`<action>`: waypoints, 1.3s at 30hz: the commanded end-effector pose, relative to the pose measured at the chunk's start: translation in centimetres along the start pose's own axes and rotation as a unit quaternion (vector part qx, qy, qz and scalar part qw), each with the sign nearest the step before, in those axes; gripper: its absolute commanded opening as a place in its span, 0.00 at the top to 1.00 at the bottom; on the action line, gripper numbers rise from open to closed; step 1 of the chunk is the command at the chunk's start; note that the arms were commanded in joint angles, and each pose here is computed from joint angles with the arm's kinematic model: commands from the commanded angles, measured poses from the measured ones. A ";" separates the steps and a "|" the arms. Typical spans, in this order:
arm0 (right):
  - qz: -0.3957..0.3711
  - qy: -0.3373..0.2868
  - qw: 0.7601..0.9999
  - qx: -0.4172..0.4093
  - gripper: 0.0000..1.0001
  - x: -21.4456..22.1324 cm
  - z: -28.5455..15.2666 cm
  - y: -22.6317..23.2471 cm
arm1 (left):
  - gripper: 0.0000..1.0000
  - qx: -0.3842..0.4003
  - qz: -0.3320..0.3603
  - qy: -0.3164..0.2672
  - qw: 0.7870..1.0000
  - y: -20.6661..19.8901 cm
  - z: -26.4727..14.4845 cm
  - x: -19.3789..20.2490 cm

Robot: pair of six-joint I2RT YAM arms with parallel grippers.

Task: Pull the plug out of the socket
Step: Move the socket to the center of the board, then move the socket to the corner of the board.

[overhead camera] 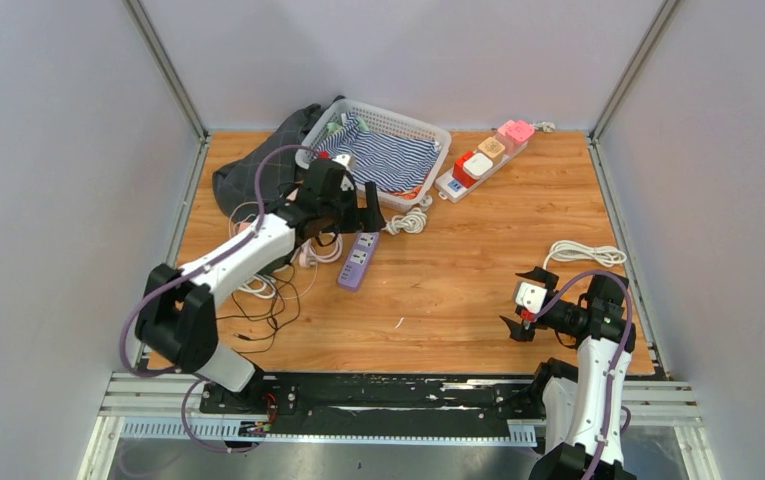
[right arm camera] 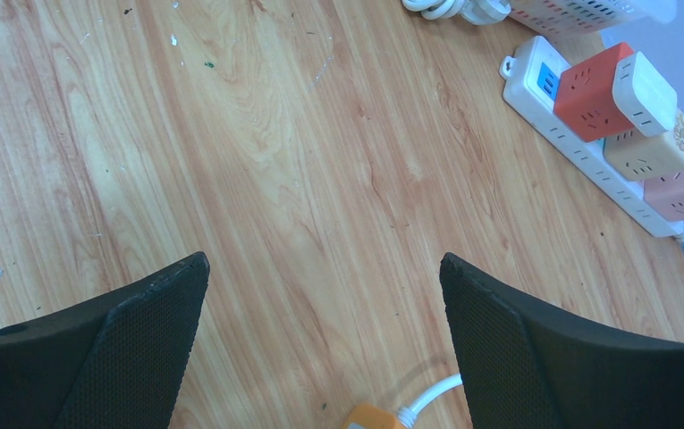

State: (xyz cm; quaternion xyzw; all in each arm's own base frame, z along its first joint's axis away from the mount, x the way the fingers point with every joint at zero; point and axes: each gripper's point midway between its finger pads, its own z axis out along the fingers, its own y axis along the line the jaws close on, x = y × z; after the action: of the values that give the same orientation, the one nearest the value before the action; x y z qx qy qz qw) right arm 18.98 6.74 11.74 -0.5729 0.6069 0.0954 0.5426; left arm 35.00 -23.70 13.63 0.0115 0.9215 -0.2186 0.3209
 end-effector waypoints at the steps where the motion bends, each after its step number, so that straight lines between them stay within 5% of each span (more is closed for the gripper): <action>1: 0.012 -0.013 1.000 0.000 0.00 -0.3 0.0 0.4 | 0.00 0.071 0.078 -0.080 0.991 -2.2 -3.7 -2.7; 15: 0.017 -0.013 1.000 0.005 0.00 -0.3 -0.1 0.2 | 0.00 0.098 0.130 -0.319 0.934 -3.3 -19.8 -7.7; 21: 0.021 -0.013 1.000 0.007 0.00 -0.3 -0.1 0.1 | 0.00 0.114 0.138 -0.397 0.900 -2.7 -23.0 -7.2; 26: 0.026 -0.018 0.999 0.013 0.00 -0.6 -0.3 -0.2 | 0.00 0.151 0.145 -0.377 0.902 -3.6 -22.0 -5.8; 39: 0.063 -0.062 0.995 0.053 0.00 -5.5 -2.0 -6.2 | 0.02 0.265 0.133 -0.182 0.938 -8.9 -13.4 -2.3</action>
State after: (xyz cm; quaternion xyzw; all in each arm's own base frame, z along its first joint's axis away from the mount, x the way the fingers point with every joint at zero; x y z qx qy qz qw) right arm 20.46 6.08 16.75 -0.5450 0.6081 0.0842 0.5710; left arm 27.22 -23.09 27.86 0.1595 0.7441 -0.3705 0.5325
